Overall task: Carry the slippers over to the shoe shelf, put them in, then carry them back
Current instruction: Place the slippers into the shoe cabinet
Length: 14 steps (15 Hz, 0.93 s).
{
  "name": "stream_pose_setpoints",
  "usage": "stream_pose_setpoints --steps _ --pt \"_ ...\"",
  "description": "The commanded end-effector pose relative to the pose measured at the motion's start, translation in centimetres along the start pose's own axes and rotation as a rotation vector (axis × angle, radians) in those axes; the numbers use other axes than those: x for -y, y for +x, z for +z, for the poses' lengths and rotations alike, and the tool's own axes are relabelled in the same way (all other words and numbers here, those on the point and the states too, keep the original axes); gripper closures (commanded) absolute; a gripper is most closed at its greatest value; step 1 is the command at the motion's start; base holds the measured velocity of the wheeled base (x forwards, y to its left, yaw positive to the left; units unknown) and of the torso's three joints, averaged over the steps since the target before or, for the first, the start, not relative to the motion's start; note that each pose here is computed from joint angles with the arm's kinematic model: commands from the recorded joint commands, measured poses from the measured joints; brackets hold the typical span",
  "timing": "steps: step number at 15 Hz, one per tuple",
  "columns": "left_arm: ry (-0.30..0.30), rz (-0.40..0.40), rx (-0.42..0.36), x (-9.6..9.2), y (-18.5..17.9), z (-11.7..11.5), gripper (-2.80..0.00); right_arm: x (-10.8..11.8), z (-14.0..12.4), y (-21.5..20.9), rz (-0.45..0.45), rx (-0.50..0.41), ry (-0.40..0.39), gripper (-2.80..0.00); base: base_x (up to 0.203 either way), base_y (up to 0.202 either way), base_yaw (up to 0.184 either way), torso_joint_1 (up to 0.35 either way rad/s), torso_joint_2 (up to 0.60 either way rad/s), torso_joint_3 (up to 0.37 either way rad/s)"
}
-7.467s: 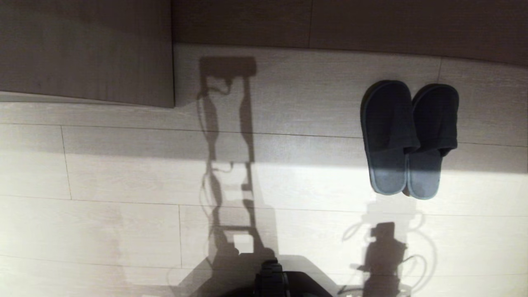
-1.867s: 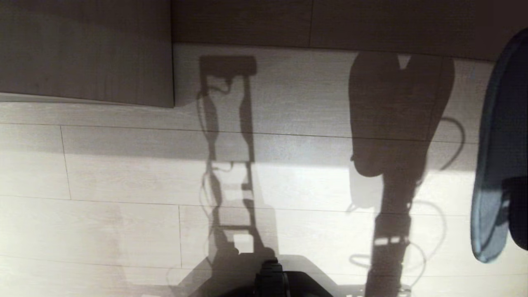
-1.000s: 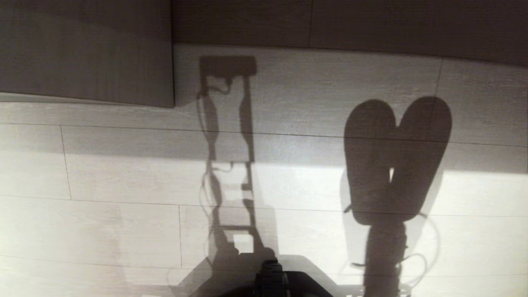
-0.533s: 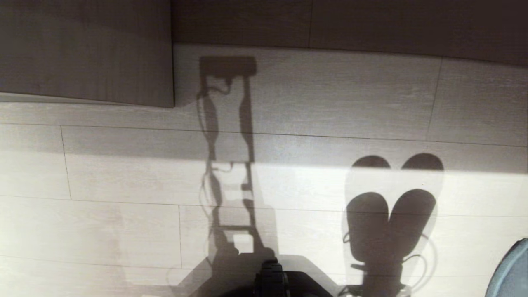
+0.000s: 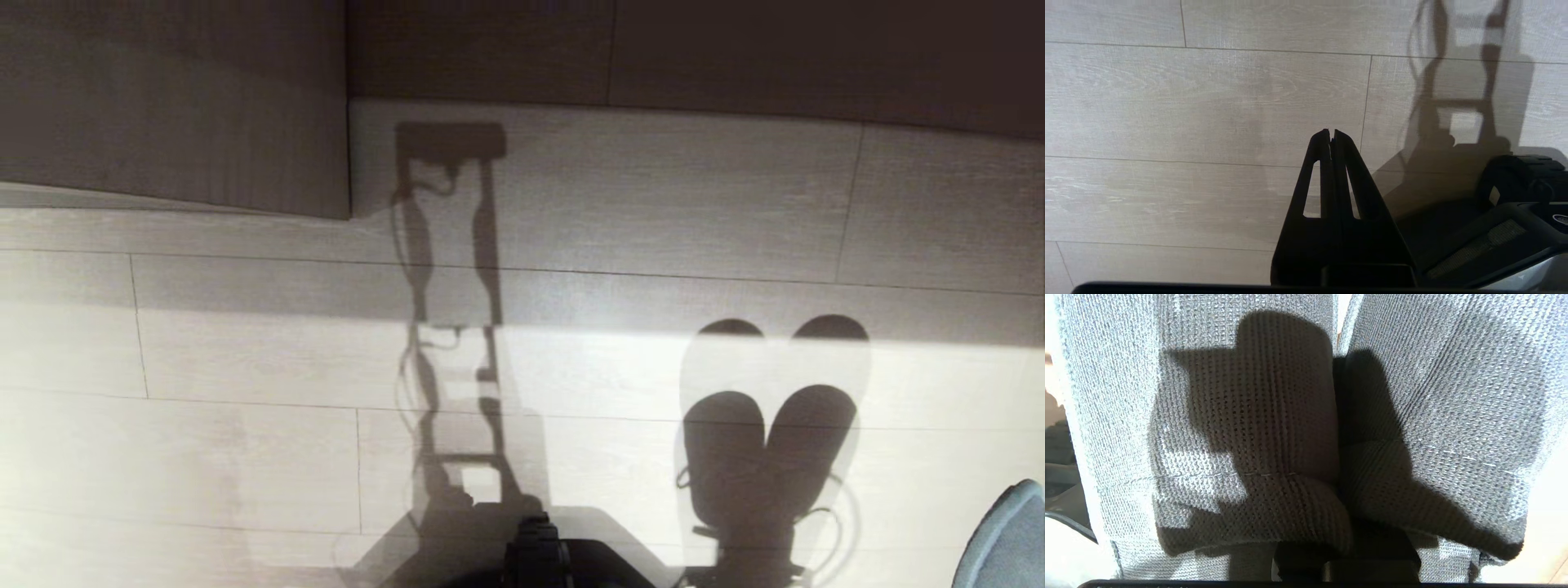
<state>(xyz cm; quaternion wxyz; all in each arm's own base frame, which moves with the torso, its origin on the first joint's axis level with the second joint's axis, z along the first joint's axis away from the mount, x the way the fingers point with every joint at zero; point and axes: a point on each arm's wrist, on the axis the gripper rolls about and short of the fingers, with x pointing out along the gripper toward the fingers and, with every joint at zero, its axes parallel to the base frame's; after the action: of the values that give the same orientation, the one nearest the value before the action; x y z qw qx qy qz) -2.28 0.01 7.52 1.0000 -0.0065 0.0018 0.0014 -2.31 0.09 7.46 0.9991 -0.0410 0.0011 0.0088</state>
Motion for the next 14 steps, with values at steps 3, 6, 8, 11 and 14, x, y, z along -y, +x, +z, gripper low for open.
stream_pose_setpoints --steps 3,6,8,11,14 --pt "-0.001 0.0 -0.001 0.0 0.01 0.0 0.0 0.0 0.0 0.02 0.001 -0.003 -0.001 0.0 0.0 0.0 0.0 0.002 0.0 0.204" --pt "-0.001 0.0 0.001 0.0 0.0 0.0 0.0 0.0 0.0 0.01 0.0 -0.001 0.014 0.0 0.0 0.0 0.0 0.001 0.0 0.201" --pt "-0.001 0.0 0.001 0.0 0.0 0.0 0.0 0.0 0.01 0.01 -0.001 0.0 0.016 0.0 0.0 0.0 0.0 0.004 0.0 0.201" --pt "-0.001 0.0 0.001 0.0 0.0 0.0 0.0 0.0 0.01 0.01 -0.001 0.0 0.016 0.0 0.0 0.0 0.0 -0.001 0.0 0.205" --pt "-0.001 -0.001 -0.001 0.0 0.01 0.0 0.0 0.0 0.01 0.01 -0.001 0.0 0.016 0.0 0.0 0.0 0.0 0.003 0.0 0.203"
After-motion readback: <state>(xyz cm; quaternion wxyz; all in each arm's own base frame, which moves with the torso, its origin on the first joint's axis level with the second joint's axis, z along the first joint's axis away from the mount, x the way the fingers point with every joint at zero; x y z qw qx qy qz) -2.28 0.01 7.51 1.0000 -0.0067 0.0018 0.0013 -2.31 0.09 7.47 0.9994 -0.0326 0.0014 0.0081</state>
